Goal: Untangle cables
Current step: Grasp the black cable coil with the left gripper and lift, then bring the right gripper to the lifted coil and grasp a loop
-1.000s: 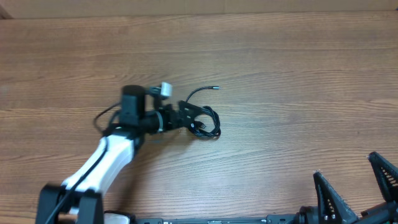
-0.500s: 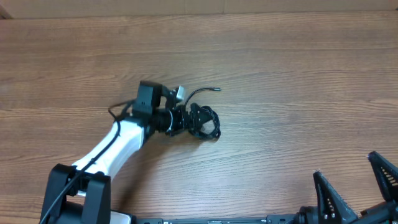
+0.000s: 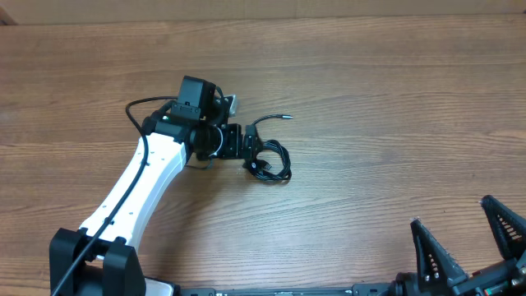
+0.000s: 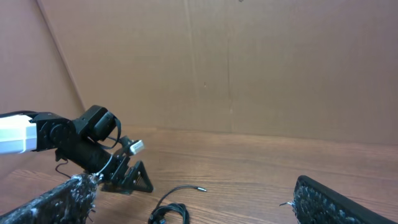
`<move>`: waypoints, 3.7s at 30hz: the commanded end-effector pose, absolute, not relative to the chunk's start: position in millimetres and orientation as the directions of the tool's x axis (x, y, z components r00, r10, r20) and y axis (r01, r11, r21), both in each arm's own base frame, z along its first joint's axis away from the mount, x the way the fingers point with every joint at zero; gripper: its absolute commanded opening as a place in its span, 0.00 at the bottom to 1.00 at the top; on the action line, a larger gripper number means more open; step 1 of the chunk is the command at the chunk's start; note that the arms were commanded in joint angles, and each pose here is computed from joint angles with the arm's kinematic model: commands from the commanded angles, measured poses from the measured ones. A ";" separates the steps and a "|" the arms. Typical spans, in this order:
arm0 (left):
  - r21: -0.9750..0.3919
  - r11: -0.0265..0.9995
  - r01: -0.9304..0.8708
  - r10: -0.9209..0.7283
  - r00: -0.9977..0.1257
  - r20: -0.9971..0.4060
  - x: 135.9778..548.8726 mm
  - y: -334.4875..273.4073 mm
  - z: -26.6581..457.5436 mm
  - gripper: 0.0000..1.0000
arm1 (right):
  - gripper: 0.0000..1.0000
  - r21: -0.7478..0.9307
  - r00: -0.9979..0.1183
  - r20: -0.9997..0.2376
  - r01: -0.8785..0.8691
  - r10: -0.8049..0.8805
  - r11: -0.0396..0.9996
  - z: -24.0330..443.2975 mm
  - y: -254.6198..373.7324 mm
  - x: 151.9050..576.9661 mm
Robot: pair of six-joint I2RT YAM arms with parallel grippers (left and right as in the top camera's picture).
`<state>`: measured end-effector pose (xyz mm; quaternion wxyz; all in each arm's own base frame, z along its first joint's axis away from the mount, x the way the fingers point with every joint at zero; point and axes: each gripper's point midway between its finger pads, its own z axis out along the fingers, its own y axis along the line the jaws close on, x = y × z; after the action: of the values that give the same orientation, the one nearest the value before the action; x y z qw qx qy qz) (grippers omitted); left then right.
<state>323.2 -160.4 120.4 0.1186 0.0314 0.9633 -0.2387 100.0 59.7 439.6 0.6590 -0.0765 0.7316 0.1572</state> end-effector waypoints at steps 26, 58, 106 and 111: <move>-0.313 0.949 0.048 -0.042 -0.961 -0.274 312.9 -150.1 50.2 0.78 | 1.00 0.148 -0.159 -0.982 -0.353 0.097 0.924 432.9 66.4 99.9; -0.586 0.806 0.078 -0.057 -0.976 -0.209 342.4 -229.2 53.5 0.04 | 1.00 0.147 -0.158 -0.983 -0.346 0.097 0.926 432.7 65.2 101.0; -0.499 0.866 0.021 0.065 -0.995 0.070 270.0 -203.4 256.2 0.04 | 0.26 0.306 -0.378 -0.744 -0.926 -0.551 0.221 254.1 236.3 191.1; -0.496 0.868 0.006 0.069 -0.992 0.109 260.4 -201.4 257.0 0.04 | 0.34 0.276 -0.338 -0.769 -0.941 -0.543 0.195 258.8 244.3 192.0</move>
<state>265.2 -195.3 239.8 -0.0658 0.0196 0.9723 -0.2235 190.1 243.7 260.3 0.2574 -0.5037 0.7280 0.3873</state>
